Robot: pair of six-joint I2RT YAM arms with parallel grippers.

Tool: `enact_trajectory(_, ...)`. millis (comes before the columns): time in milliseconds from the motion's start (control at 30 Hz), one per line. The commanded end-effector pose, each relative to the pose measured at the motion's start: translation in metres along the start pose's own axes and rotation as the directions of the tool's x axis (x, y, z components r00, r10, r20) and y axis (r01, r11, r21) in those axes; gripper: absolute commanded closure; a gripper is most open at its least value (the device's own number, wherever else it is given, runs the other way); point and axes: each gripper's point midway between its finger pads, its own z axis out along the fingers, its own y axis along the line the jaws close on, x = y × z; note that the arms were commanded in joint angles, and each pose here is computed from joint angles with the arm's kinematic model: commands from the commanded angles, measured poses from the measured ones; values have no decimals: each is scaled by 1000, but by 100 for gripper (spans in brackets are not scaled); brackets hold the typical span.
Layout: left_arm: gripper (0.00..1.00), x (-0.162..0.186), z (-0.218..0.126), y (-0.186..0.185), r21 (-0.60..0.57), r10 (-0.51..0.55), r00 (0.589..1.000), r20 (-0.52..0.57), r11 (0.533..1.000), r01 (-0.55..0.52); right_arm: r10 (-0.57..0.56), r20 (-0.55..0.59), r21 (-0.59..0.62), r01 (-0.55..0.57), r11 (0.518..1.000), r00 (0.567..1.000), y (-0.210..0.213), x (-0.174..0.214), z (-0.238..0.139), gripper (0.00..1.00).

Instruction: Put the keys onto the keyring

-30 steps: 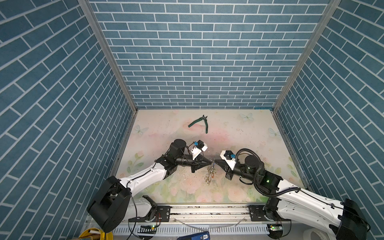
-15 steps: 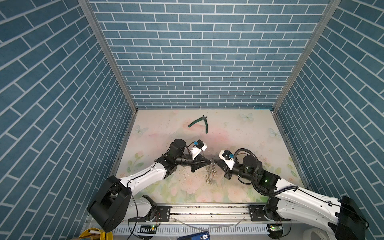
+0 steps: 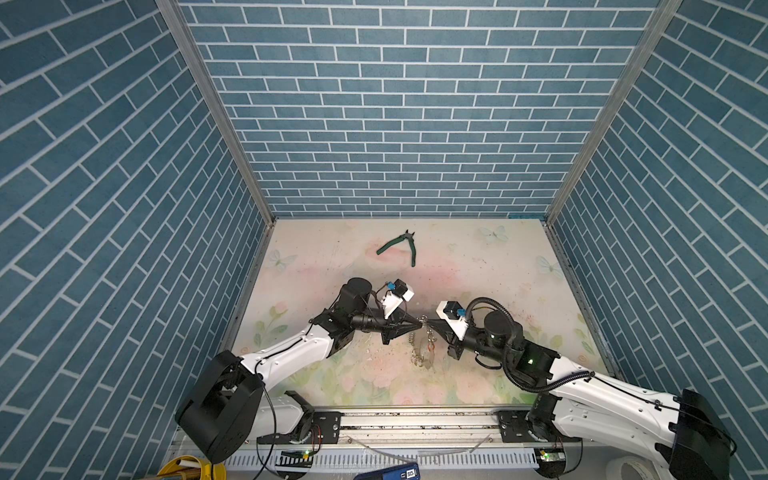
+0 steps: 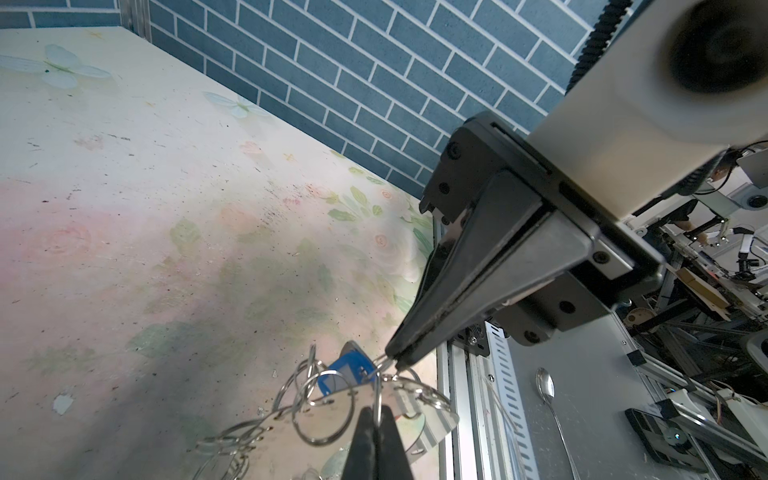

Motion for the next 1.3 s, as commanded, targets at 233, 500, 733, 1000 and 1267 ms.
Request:
enact_trajectory(233,100,-8,-10,-16,-10,262,960,103,965,-262,-50,-39,-120,45,992,998,24,1,-13,100)
enact_trajectory(500,100,2,-7,-26,33,318,942,107,946,-323,-69,-46,-132,63,989,997,26,-6,-19,100)
enact_trajectory(733,100,9,-5,-26,45,325,941,89,943,-330,-74,-7,-47,74,996,997,12,-21,-23,100)
enact_trajectory(1000,100,23,-1,-29,44,394,918,52,917,-396,-69,6,-104,70,992,998,23,-29,-32,100)
enact_trajectory(1267,100,27,2,-38,79,424,905,44,901,-426,-63,-5,-180,61,982,998,35,-31,-31,100)
